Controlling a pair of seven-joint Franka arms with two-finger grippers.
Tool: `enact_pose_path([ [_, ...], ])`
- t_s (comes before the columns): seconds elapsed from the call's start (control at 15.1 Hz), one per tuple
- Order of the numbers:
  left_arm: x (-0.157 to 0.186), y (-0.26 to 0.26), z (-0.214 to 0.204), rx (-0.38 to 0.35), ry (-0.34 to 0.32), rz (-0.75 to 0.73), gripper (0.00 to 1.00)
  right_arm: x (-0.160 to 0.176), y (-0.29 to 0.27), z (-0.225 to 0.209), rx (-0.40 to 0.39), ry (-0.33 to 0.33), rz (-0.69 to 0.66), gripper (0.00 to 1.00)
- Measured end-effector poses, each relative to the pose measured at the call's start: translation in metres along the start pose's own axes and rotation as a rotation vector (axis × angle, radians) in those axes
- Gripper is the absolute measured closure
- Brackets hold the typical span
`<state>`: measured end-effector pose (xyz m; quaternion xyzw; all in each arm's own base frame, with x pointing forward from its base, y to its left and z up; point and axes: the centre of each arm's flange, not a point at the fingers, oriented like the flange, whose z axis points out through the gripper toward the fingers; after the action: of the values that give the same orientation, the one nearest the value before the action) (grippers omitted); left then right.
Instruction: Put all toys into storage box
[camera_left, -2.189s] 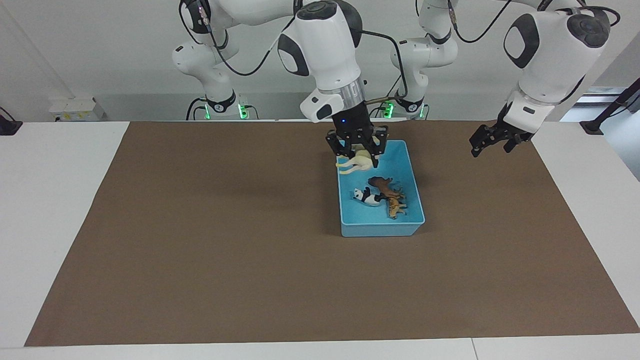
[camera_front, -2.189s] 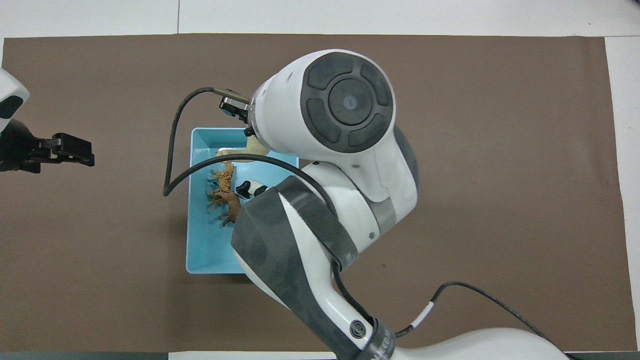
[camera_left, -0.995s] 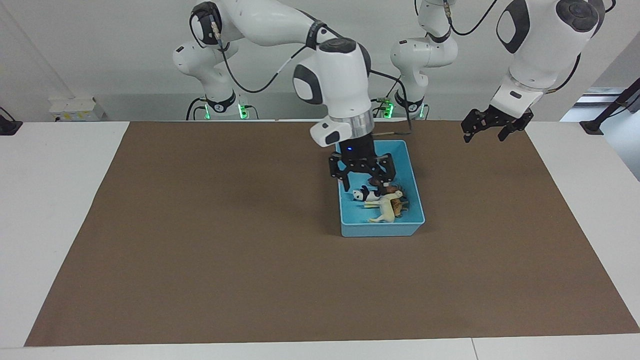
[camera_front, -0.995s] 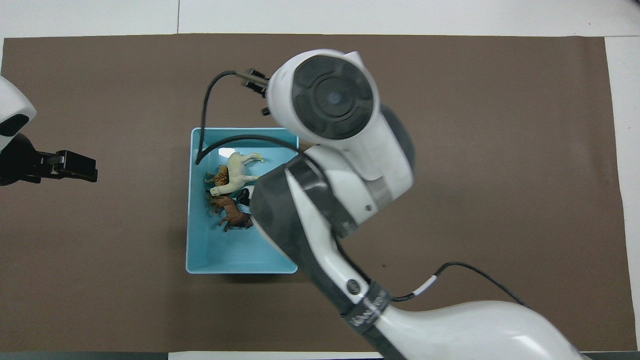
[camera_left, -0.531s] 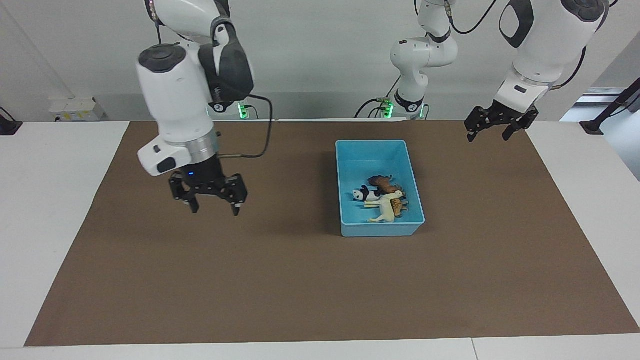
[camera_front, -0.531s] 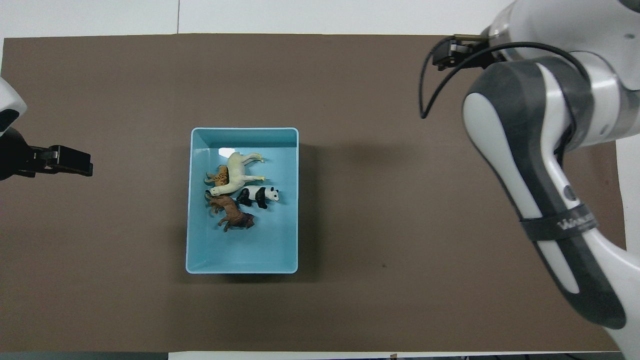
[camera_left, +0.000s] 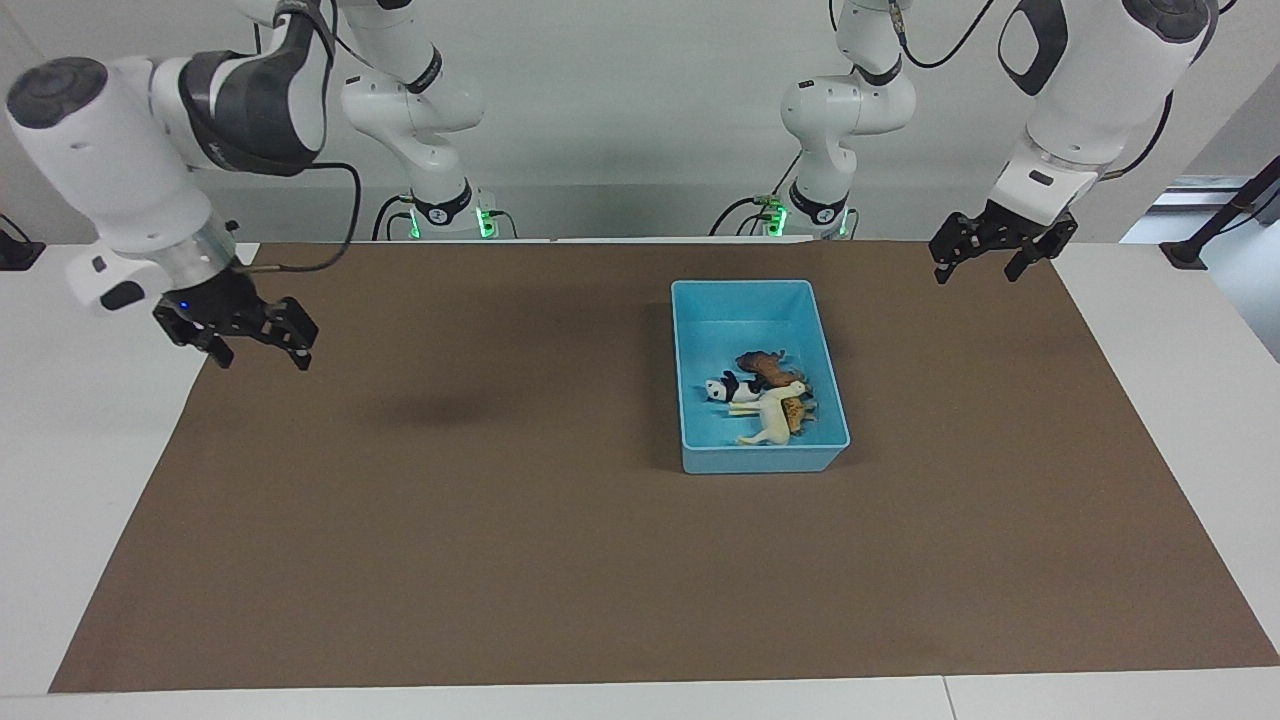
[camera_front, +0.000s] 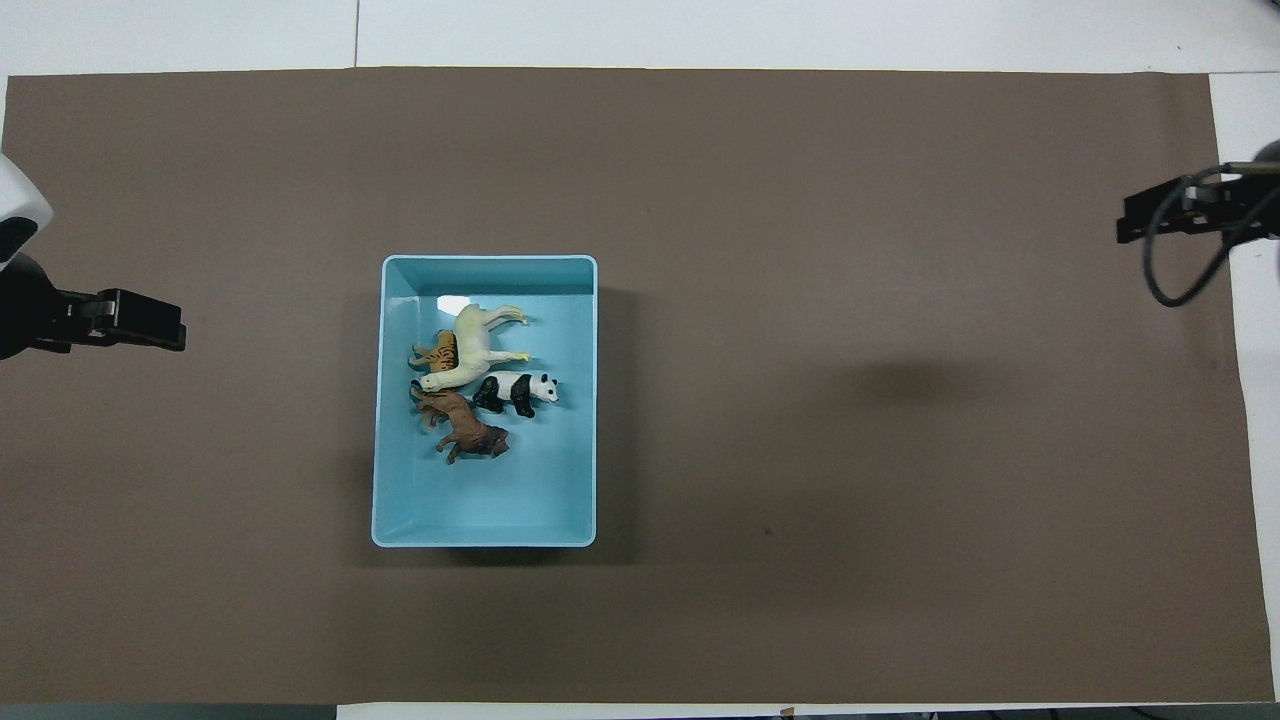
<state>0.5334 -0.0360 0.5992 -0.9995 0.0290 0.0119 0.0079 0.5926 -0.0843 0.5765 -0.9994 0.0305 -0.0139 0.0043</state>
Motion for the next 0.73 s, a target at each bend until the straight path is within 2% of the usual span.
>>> enact_pose_path([
  [0.27,0.002,0.0,-0.004,-0.002,0.007,-0.001,0.0,-0.053,0.016,-0.062,0.024,-0.021,0.003,0.0],
  [0.4,0.004,0.001,-0.003,-0.003,0.006,0.002,0.0,-0.073,0.017,-0.082,0.026,-0.068,0.002,0.0],
  [0.53,0.005,0.003,-0.001,-0.003,-0.001,0.006,0.0,-0.08,0.018,-0.087,0.007,-0.1,0.002,0.0],
  [0.73,0.006,0.004,0.0,-0.003,-0.003,0.007,0.0,-0.077,0.015,-0.081,-0.024,-0.117,-0.01,0.0],
])
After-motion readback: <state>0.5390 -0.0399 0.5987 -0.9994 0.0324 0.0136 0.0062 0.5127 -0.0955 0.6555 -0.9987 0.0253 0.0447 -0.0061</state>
